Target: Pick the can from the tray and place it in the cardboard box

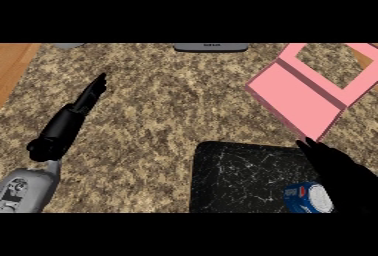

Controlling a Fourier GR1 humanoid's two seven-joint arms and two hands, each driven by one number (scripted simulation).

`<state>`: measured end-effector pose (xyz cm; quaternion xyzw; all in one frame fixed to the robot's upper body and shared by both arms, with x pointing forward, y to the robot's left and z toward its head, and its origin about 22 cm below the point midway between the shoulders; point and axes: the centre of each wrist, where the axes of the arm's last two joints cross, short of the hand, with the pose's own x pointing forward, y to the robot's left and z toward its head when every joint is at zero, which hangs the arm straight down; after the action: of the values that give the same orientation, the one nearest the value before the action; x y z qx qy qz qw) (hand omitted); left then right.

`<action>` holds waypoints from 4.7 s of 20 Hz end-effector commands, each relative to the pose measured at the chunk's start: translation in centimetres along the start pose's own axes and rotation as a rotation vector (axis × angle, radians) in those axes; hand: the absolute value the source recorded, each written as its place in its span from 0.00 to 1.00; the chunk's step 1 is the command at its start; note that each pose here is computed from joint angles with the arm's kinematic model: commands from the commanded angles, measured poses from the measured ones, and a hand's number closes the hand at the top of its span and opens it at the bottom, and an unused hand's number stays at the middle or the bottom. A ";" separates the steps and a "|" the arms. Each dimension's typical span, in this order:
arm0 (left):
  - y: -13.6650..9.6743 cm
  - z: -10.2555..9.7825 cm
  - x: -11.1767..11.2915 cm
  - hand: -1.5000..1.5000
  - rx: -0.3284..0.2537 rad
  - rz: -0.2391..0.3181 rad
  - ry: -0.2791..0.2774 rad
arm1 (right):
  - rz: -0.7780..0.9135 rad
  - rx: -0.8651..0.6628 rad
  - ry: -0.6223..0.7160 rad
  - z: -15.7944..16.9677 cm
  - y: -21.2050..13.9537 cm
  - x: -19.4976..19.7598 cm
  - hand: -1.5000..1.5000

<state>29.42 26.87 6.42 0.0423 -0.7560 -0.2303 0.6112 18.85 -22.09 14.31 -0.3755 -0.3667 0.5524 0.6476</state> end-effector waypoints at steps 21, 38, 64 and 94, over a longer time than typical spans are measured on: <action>-0.2 -0.3 0.6 0.50 0.004 -0.001 -0.018 | 0.081 0.044 -0.007 -2.9 5.4 -0.6 1.00; -1.4 -1.6 1.6 0.50 -0.082 0.000 -0.073 | 0.028 -0.289 -0.409 -7.7 3.0 9.7 1.00; -0.3 0.3 -0.1 0.50 0.007 -0.014 -0.006 | -0.439 -0.845 -0.081 -15.0 -15.9 9.8 1.00; -0.5 -0.2 -0.1 0.50 0.004 -0.004 -0.004 | -0.361 -0.223 -0.200 -22.2 -14.6 -7.5 0.00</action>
<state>29.34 26.25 6.69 0.0407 -0.7610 -0.2327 0.6042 44.05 -33.01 16.04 -0.3498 -0.4844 0.4370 0.6724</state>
